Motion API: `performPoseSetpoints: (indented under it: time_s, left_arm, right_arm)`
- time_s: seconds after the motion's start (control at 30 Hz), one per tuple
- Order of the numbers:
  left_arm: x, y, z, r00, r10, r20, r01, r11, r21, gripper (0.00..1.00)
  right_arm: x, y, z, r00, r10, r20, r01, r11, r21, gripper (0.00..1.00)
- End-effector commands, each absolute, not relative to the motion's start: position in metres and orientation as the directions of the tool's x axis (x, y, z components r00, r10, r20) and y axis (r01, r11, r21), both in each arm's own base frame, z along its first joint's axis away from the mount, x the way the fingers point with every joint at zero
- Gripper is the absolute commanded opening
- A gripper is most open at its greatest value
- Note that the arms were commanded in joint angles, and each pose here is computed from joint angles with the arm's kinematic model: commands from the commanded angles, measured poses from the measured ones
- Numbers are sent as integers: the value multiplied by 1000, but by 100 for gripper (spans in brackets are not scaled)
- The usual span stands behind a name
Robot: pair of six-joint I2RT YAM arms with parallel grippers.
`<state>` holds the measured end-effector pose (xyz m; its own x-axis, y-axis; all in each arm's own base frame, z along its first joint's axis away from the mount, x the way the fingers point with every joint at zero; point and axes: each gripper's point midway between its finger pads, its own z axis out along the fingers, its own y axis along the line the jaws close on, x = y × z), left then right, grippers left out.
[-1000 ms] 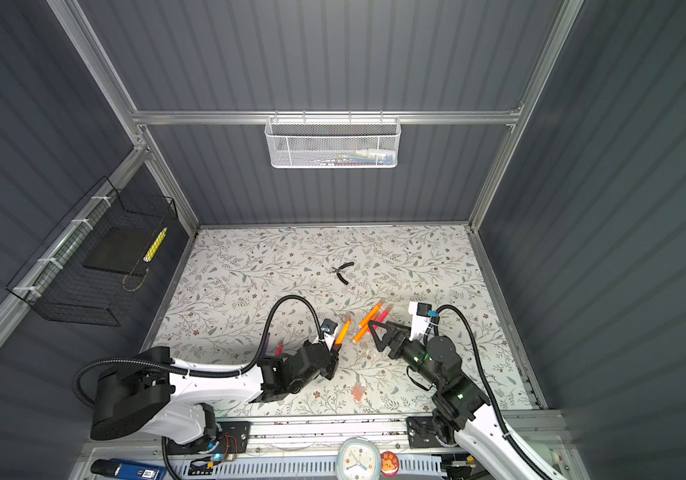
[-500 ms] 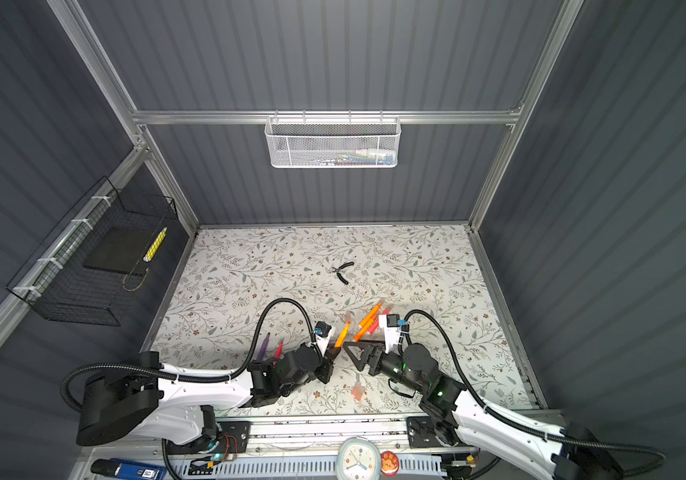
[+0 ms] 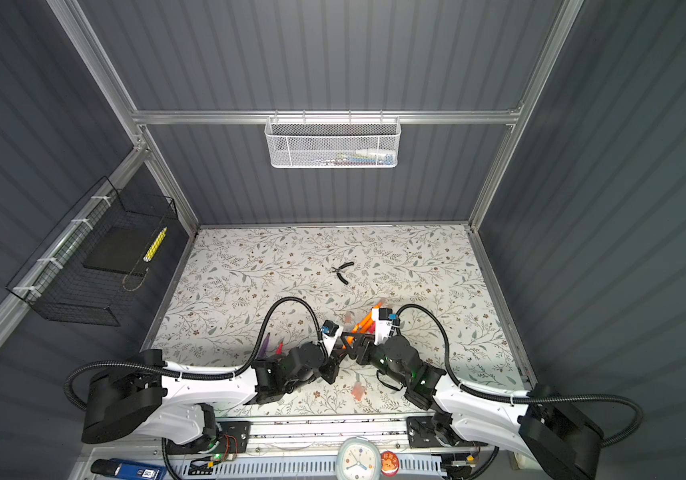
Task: Insert the pens into the pen caps
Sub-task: 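Lift the orange highlighter tip-up with the left gripper while the right gripper approaches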
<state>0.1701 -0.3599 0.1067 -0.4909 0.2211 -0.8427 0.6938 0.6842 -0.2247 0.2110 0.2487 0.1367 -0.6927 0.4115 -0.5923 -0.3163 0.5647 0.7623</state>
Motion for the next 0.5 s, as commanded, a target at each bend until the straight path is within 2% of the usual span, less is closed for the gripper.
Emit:
performPoseSetpoints:
  time_s: [0.0,0.17,0.27,0.43,0.47]
  left_arm:
    - [168,-370,110,-488,228,-843,712,662,-233,0]
    - [166,-372,110,-487,233,-841,721,651,-238,0]
    - [166,-371,111,-488,234,-841,720,652,-237,0]
    - [163,-369,116,-482,219,-849,727,641,-247,0]
    - [164,-369,116,-481,215,-850,726,640,-249,5]
  right_arm:
    - [218,247,147,-663,452,-596,-304,565,767,44]
    - [220,249,137,-673,451,-586,-282,576,767,42]
    - [222,252,137,-679,441,-587,-280,584,762,32]
    - [224,248,133,-676,471,-566,-247,579,777,10]
    - [223,248,134,-675,478,-563,-247,572,782,9]
